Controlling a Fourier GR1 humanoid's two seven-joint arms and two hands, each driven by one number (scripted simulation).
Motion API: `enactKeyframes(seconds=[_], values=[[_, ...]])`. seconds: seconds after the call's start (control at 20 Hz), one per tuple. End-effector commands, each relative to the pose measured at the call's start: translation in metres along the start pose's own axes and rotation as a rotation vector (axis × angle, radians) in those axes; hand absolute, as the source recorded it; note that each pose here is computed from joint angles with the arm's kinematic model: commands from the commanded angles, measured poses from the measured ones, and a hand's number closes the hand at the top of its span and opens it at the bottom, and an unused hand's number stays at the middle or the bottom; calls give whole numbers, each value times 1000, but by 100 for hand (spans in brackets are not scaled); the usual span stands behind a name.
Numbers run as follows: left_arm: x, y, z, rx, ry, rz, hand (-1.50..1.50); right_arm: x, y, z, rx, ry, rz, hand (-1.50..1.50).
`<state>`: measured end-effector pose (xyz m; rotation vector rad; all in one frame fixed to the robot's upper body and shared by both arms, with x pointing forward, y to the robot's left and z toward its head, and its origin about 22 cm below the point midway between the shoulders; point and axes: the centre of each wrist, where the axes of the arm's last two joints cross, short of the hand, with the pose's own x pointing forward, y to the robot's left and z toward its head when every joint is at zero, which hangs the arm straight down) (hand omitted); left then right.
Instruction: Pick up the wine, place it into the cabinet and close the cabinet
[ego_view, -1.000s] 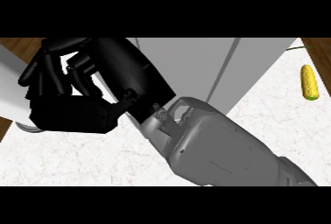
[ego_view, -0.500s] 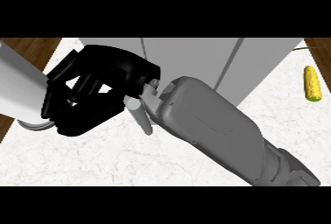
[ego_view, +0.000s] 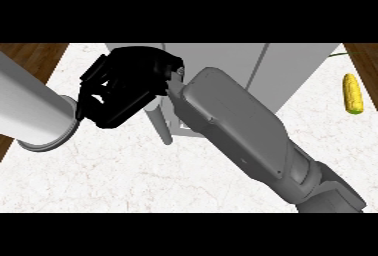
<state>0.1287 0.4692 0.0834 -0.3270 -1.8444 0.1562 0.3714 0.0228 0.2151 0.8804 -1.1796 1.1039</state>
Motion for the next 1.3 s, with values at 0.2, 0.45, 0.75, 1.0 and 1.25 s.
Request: enactKeyframes(seconds=[0.2, 0.45, 0.75, 1.0, 1.25], values=[[-1, 1, 8, -35, -28, 27, -150, -17, -38, 5, 21, -87, -104, 150], [7, 12, 5, -36, -40, 26, -150, -34, -54, 16, -28, -94, -158, 150], [-6, -1, 3, -39, -30, 24, -150, -23, -84, 50, -215, -137, -118, 150], [-1, -2, -6, -46, -22, 7, -150, -18, -91, 64, -334, -197, -76, 150], [-2, -6, -8, -58, -20, 3, -150, -34, -90, 64, -363, -202, -79, 150]])
